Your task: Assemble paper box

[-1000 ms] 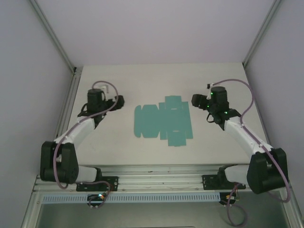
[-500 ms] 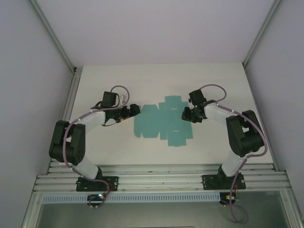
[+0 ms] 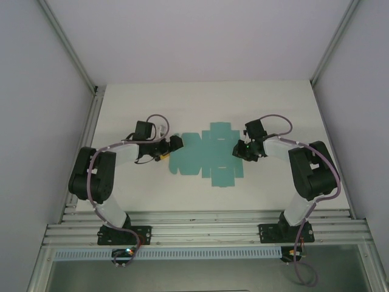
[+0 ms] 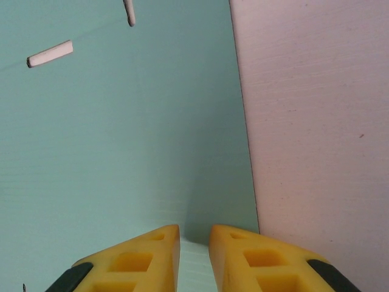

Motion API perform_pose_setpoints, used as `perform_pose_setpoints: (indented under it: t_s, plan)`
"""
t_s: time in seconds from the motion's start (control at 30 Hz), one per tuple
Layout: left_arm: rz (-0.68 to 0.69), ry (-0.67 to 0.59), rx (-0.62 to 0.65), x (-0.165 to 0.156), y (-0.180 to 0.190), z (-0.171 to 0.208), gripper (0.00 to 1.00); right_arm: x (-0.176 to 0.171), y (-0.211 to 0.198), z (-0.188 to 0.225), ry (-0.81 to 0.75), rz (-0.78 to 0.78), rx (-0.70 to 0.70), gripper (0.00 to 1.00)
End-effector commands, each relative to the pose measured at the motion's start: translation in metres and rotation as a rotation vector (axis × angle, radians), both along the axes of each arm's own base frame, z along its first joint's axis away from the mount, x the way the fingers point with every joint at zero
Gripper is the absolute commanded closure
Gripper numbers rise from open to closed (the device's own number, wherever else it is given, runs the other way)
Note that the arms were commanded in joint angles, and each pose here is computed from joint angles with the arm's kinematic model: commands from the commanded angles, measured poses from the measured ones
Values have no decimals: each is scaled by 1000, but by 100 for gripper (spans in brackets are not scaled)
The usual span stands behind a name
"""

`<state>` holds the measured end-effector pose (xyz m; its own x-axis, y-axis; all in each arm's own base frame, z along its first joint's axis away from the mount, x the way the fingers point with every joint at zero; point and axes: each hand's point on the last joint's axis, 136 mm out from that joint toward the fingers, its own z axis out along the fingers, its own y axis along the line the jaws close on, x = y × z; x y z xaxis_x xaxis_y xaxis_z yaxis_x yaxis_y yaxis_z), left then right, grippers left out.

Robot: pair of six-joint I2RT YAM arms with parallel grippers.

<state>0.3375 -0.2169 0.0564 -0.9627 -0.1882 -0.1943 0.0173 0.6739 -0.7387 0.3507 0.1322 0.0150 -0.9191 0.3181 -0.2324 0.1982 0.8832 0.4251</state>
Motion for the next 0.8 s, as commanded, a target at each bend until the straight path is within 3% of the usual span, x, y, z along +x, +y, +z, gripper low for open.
perform_pose_setpoints:
  t_s: [0.0,0.23,0.53,0.63,0.77]
  plan:
    - [-106,8,-163,-13,-33,10,4,-41,-4,-40,168,3,-17,76]
    - [-150,-183,-388,-18,-44,81,6,-41,-2,-38,134,-5,54,76]
    - [-165,-323,-462,-18,-43,128,17,-42,-2,-38,110,-4,86,75]
    - [-148,-316,-394,-14,-40,122,22,-42,-1,-40,111,0,93,75]
    - [-116,-254,-154,-11,-28,85,43,-43,-1,-38,102,2,92,75]
